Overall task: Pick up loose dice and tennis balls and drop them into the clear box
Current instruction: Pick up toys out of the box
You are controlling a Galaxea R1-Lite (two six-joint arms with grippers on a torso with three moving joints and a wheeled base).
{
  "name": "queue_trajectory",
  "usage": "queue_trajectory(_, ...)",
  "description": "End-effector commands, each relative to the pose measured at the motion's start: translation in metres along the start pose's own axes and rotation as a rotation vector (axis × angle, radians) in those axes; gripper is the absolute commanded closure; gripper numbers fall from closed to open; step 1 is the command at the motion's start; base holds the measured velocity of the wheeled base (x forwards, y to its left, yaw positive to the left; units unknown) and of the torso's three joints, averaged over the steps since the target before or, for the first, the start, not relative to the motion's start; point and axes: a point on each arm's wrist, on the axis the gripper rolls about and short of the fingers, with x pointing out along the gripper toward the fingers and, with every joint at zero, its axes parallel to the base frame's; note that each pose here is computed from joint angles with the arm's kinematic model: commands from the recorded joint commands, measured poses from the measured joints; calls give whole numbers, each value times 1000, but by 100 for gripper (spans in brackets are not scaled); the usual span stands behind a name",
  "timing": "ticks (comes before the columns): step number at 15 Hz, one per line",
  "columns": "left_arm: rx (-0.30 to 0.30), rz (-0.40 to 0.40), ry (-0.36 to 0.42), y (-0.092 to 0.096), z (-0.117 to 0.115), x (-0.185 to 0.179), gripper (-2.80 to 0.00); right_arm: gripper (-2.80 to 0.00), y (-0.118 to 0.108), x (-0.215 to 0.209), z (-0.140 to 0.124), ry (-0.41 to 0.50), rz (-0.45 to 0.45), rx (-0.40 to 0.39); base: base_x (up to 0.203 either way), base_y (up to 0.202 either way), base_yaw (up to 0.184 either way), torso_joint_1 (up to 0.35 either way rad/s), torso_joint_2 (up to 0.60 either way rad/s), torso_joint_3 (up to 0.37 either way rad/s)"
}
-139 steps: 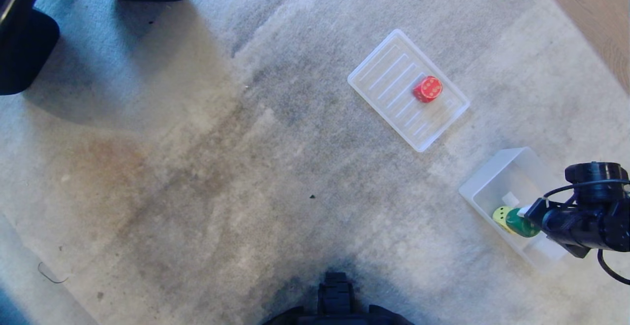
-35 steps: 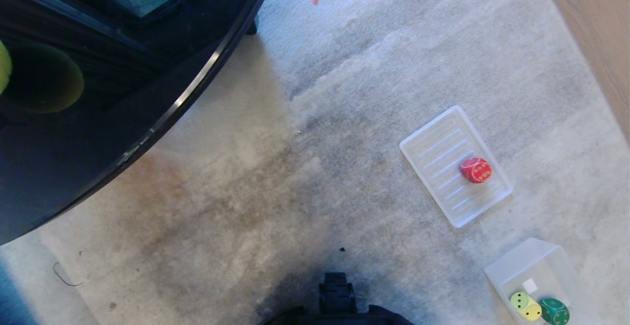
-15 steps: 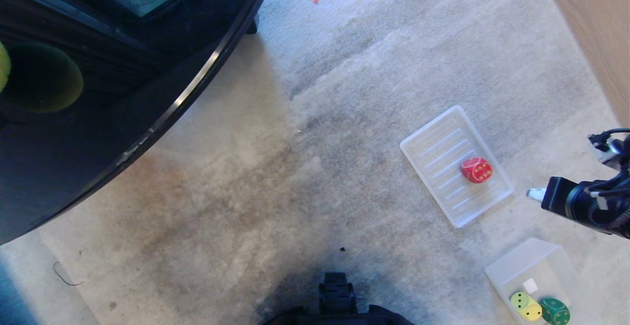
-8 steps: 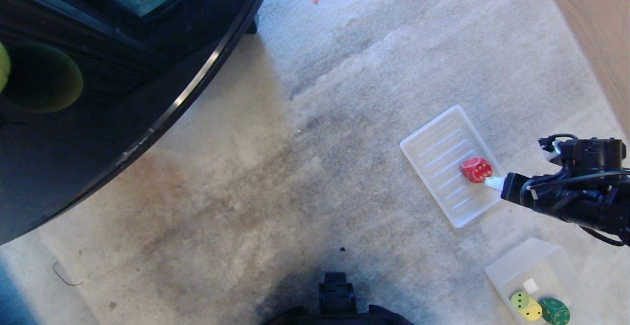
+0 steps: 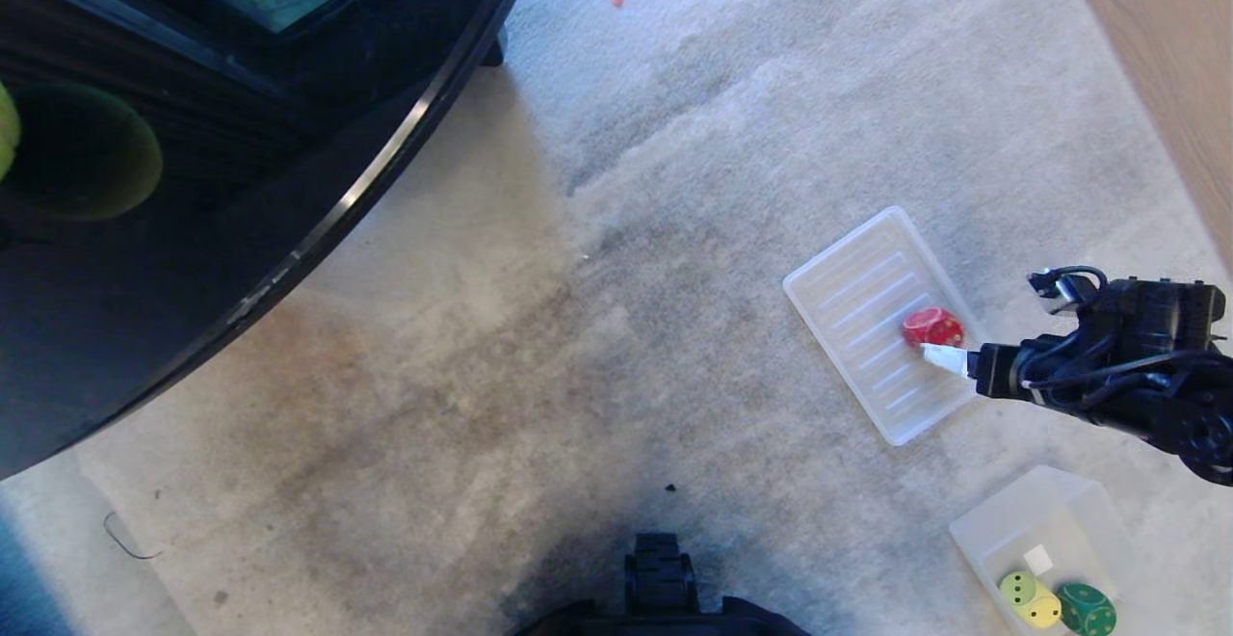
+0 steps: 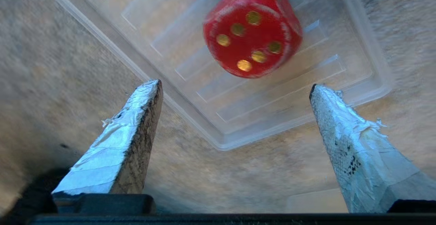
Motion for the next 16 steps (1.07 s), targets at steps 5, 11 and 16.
queue_trajectory(5,-1,1,0,0,0,0,0,-280,-12,6,-22,54,90,-211,0,0,0,0,0,0)
queue_trajectory(11,-1,1,0,0,0,0,0,-280,-25,23,-13,-25,78,-332,0,0,0,0,0,0)
queue_trajectory(16,-1,1,0,0,0,0,0,-280,-28,35,-14,-28,91,-367,0,0,0,0,0,0)
